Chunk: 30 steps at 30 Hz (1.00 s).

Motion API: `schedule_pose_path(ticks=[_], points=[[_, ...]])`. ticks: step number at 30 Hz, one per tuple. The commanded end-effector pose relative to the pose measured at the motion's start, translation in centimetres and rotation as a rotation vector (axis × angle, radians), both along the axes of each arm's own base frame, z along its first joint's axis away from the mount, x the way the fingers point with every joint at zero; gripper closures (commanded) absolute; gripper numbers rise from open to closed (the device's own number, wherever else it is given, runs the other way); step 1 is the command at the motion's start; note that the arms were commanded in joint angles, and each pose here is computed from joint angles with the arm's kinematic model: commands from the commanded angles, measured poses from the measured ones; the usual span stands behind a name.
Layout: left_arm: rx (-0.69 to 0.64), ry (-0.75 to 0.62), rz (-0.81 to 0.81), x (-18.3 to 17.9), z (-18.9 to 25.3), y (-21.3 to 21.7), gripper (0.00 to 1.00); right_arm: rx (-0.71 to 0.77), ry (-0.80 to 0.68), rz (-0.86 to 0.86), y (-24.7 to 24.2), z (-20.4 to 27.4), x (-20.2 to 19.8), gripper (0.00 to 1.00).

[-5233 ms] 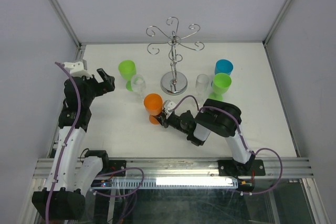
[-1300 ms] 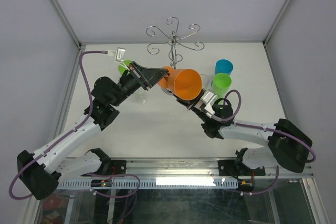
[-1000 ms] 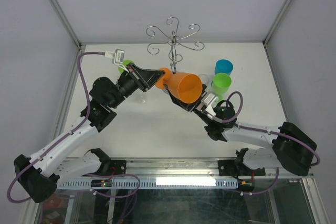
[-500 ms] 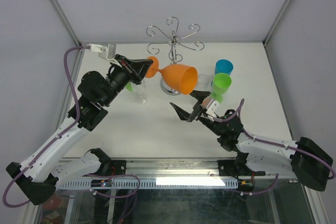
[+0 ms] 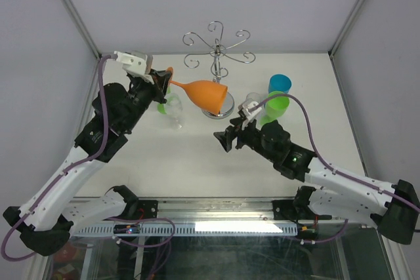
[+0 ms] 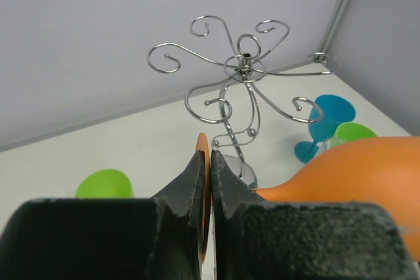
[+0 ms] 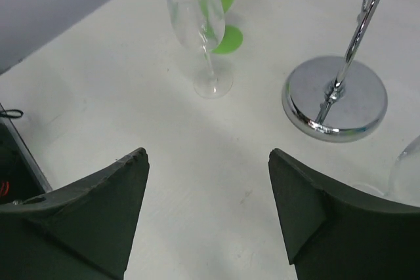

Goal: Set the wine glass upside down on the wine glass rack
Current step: Turn the wine glass upside down at the wine rack.

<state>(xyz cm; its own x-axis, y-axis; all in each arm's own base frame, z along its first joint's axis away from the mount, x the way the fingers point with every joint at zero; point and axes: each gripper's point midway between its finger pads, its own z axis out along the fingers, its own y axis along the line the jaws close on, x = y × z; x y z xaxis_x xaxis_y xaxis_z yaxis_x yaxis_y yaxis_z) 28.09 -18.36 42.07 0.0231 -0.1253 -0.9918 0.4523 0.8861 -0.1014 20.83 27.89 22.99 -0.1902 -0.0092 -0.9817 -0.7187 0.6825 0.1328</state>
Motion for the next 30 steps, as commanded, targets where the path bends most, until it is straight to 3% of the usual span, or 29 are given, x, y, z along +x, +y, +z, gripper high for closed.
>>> schedule_pose_path(ticks=[1, 5, 13, 22, 26, 30], points=[[0.113, -0.068, 0.058, 0.4, 1.4, 1.3, 1.0, -0.184, 0.228, 0.069, 0.2, -3.0, -2.0, 0.23], [0.168, -0.061, 0.062, 0.9, 0.8, 1.2, 1.0, -0.247, 0.331, 0.213, 1.8, -4.6, -4.3, 0.21], [0.248, -0.088, -0.03, 0.8, 0.4, -0.6, 1.0, -0.199, 0.34, 0.071, 0.5, -2.4, -2.6, 0.16], [0.37, -0.074, -0.065, 1.1, -0.7, -4.0, 1.0, -0.204, 0.404, 0.064, -2.5, 0.0, -1.1, 0.08], [0.43, -0.091, -0.073, 0.5, -1.4, -6.0, 1.0, -0.212, 0.354, -0.029, -3.9, 1.6, 0.6, 0.12], [0.474, -0.119, -0.101, -0.1, -1.8, -7.8, 1.0, -0.084, 0.268, -0.028, -3.6, 5.4, 1.3, 0.18]])
